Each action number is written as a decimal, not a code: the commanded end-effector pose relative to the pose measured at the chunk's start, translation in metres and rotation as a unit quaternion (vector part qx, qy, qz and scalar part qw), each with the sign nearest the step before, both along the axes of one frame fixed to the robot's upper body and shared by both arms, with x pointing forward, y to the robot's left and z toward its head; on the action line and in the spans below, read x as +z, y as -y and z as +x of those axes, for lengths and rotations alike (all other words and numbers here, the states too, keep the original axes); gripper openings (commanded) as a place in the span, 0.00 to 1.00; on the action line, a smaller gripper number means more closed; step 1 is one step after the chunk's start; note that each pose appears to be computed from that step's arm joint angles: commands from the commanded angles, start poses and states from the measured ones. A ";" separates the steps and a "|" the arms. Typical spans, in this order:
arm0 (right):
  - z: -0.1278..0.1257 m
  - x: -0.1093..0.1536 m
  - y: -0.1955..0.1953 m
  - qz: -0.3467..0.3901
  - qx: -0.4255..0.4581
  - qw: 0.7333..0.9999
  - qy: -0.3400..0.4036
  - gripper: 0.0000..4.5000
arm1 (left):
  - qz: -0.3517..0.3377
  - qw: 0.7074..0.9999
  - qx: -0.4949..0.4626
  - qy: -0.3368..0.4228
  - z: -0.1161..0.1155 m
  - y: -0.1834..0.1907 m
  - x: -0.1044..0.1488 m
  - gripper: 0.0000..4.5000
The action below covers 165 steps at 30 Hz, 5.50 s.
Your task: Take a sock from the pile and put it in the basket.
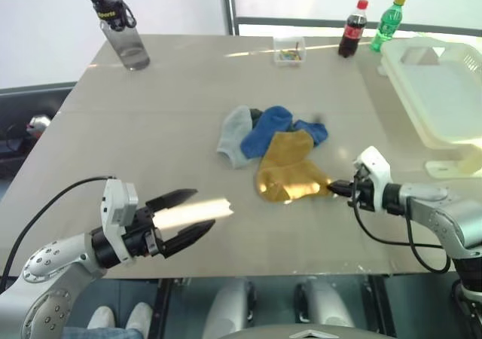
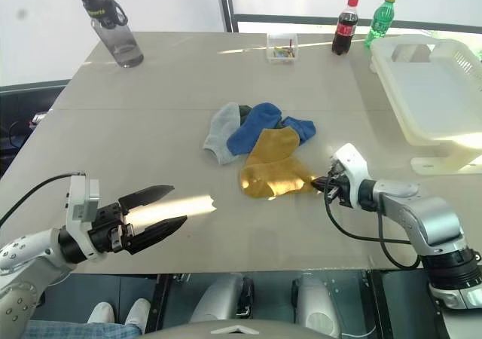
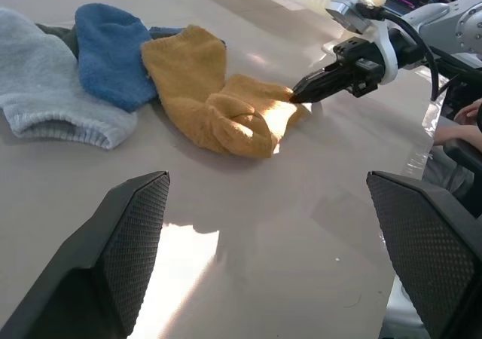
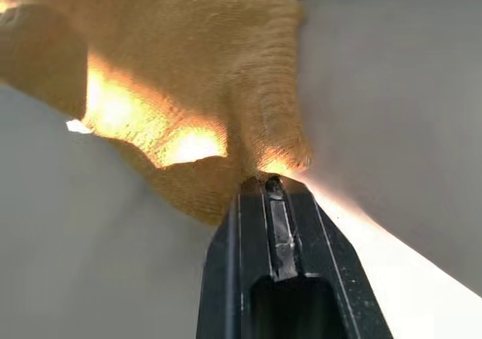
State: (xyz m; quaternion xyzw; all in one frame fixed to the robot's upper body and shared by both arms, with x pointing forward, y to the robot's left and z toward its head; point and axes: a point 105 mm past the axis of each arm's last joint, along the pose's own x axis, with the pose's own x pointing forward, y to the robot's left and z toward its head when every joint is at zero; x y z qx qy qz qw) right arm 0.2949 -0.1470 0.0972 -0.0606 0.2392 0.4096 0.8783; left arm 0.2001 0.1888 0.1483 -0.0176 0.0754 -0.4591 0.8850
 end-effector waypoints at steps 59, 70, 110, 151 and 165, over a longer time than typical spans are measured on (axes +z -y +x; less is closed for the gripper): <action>-0.037 0.018 0.021 0.024 0.089 0.995 -0.030 1.00 | 0.020 0.999 -0.036 0.002 -0.002 0.000 0.001 1.00; 0.043 0.043 0.011 0.049 -0.048 0.992 0.111 1.00 | 0.029 0.999 -0.039 0.011 0.002 -0.007 0.004 1.00; 0.094 0.046 -0.054 0.035 -0.032 0.978 0.205 0.01 | 0.023 0.999 -0.027 0.020 0.001 -0.005 0.004 1.00; 0.027 0.019 0.006 0.065 -0.141 0.987 0.042 0.68 | 0.010 0.998 0.029 -0.048 0.053 0.019 -0.024 1.00; 0.031 0.017 -0.010 0.059 -0.131 0.988 0.062 0.68 | -0.007 0.987 0.016 -0.161 0.091 0.094 -0.058 1.00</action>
